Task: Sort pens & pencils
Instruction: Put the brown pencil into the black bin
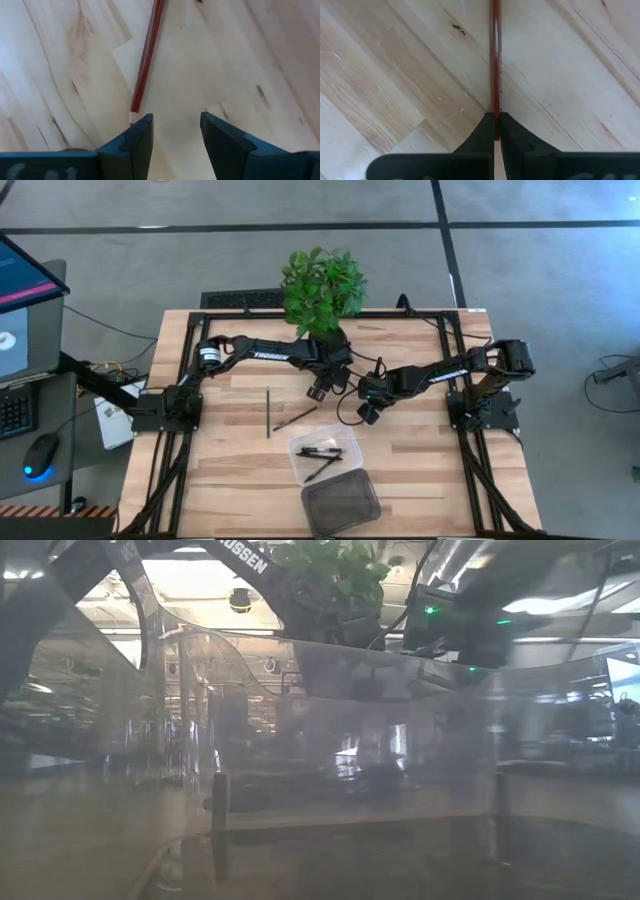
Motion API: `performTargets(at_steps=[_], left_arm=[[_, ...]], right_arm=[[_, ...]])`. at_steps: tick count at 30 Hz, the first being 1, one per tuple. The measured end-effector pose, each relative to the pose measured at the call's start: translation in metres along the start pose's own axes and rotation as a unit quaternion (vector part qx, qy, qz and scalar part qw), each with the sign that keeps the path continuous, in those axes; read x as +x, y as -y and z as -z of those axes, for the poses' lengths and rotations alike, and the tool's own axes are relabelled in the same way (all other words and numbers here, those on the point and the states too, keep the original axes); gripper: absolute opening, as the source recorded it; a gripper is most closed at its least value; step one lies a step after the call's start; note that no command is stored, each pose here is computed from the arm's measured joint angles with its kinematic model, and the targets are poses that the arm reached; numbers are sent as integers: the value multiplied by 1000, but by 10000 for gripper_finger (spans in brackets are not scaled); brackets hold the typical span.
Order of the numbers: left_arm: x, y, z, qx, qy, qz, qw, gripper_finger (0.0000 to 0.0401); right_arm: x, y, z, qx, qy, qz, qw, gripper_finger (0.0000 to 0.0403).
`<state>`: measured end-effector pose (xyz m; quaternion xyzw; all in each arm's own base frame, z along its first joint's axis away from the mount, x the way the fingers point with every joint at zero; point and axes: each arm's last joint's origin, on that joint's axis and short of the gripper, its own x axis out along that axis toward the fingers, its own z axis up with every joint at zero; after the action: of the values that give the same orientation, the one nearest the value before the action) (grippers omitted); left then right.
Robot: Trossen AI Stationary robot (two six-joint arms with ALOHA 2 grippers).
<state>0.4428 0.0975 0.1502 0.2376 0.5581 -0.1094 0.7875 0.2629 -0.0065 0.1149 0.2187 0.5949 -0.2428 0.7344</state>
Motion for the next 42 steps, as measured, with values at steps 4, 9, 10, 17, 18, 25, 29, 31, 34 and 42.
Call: performTargets(at_steps=[4, 9, 10, 17, 18, 25, 29, 31, 34, 42], left_arm=[[-6, 2, 1, -11, 8, 29, 999, 158], [-18, 7, -3, -17, 48, 81, 995, 158], [-20, 8, -3, -17, 53, 89, 994, 158], [-52, 13, -10, -11, 121, 146, 982, 158], [-58, 14, -10, -11, 130, 158, 979, 158], [-105, 16, -13, 3, 190, 172, 967, 158], [-136, 16, -11, 9, 213, 151, 965, 158], [-151, 16, -10, 11, 225, 141, 964, 158], [-171, 18, -8, 9, 240, 128, 962, 158], [-210, 22, -1, 4, 266, 101, 959, 158]], right_arm=[[0, 0, 0, 0, 0, 0, 1000, 30], [-2, 0, 0, 0, 4, -6, 1000, 30], [-3, 0, 0, -1, 5, -8, 1000, 30], [-13, -6, -2, -25, 9, -43, 999, 15], [-13, -6, -3, -27, 11, -48, 998, 10], [-14, -13, 0, -39, 23, -45, 998, 10], [-13, -15, 1, -42, 28, -42, 998, 10], [-12, -15, 1, -43, 26, -41, 998, 10], [-12, -16, 1, -43, 28, -43, 998, 19], [-6, -22, 6, -57, 23, -36, 997, 54]])
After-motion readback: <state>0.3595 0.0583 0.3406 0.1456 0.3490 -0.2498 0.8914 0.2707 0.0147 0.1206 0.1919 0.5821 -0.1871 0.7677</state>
